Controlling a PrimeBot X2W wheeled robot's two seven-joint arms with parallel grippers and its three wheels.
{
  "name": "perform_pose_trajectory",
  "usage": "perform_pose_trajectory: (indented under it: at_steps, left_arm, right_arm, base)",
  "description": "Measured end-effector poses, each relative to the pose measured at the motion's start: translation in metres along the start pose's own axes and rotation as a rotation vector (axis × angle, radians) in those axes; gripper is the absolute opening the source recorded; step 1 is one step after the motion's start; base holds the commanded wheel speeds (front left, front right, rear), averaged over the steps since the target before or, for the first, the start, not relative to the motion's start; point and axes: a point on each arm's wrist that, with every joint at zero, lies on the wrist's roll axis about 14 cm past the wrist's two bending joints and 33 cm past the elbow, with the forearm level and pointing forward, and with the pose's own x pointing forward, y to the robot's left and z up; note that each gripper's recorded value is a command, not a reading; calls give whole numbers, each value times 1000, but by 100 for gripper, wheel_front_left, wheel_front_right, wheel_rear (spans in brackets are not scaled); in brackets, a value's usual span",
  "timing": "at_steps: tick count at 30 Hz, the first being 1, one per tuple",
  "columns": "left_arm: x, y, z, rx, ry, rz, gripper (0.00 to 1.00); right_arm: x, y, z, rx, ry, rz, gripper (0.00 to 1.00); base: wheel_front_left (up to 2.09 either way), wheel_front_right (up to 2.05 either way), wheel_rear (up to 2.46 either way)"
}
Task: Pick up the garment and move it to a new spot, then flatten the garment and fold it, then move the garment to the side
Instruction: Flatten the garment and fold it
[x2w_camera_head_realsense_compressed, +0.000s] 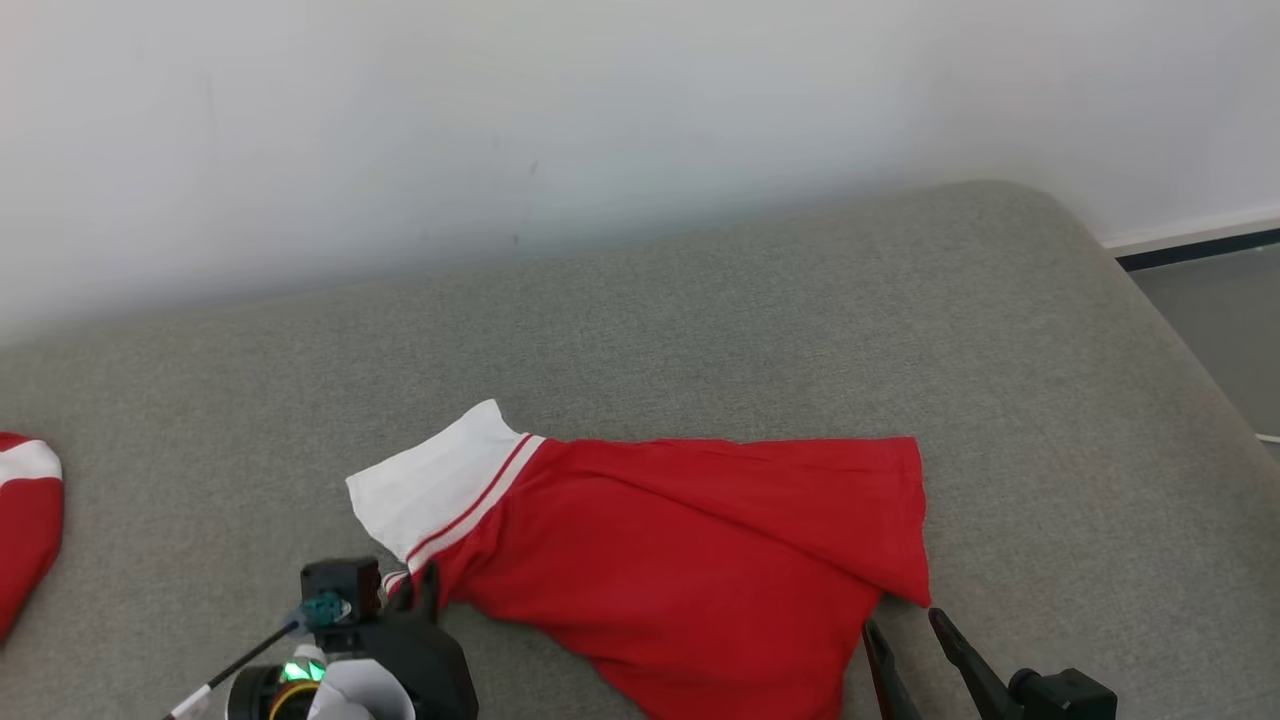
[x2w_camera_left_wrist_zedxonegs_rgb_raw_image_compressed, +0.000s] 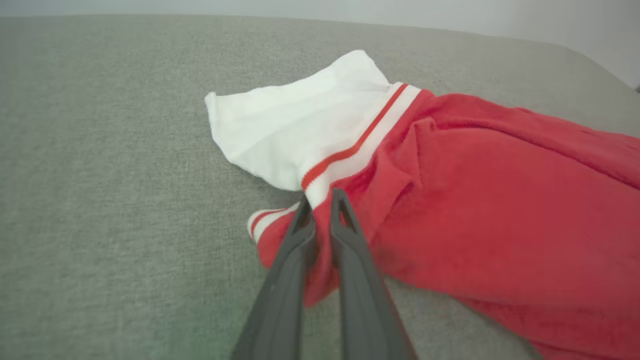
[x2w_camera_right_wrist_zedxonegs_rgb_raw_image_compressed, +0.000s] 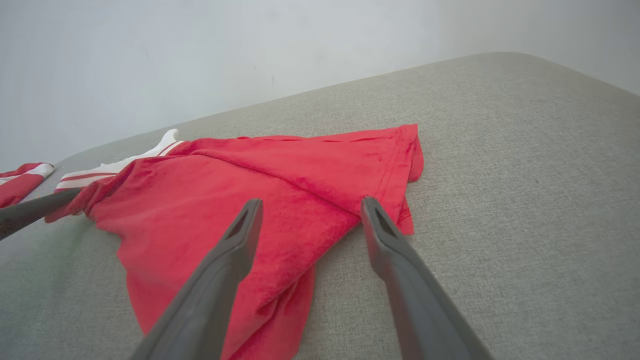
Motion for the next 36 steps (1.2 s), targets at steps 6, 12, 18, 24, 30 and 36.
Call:
perform_pose_trajectory:
  at_steps: [6, 12, 18, 24, 30, 36]
  left_arm:
    - [-11, 8, -29, -21, 90, 9, 0]
    - [-22, 14, -39, -21, 105, 15, 0]
    - [-33, 19, -42, -25, 67, 26, 0]
    - [-42, 21, -33, -39, -22, 40, 28]
    - [-50, 24, 1, -63, -162, 44, 100]
    - [-84, 28, 25, -73, -313, 80, 100]
  right_arm:
    - [4, 5, 1, -3, -1, 18, 100]
    - [7, 12, 3, -4, -8, 39, 100]
    - [8, 14, 5, -5, -14, 47, 100]
    - [7, 12, 6, -4, -18, 42, 100]
    - [6, 8, 10, -8, -30, 31, 100]
    - [3, -2, 14, -12, -42, 5, 100]
  base:
    - [0, 0, 0]
    - [0, 0, 0]
    - [0, 0, 0]
    - [0, 0, 0]
    - [0, 0, 0]
    - [0, 0, 0]
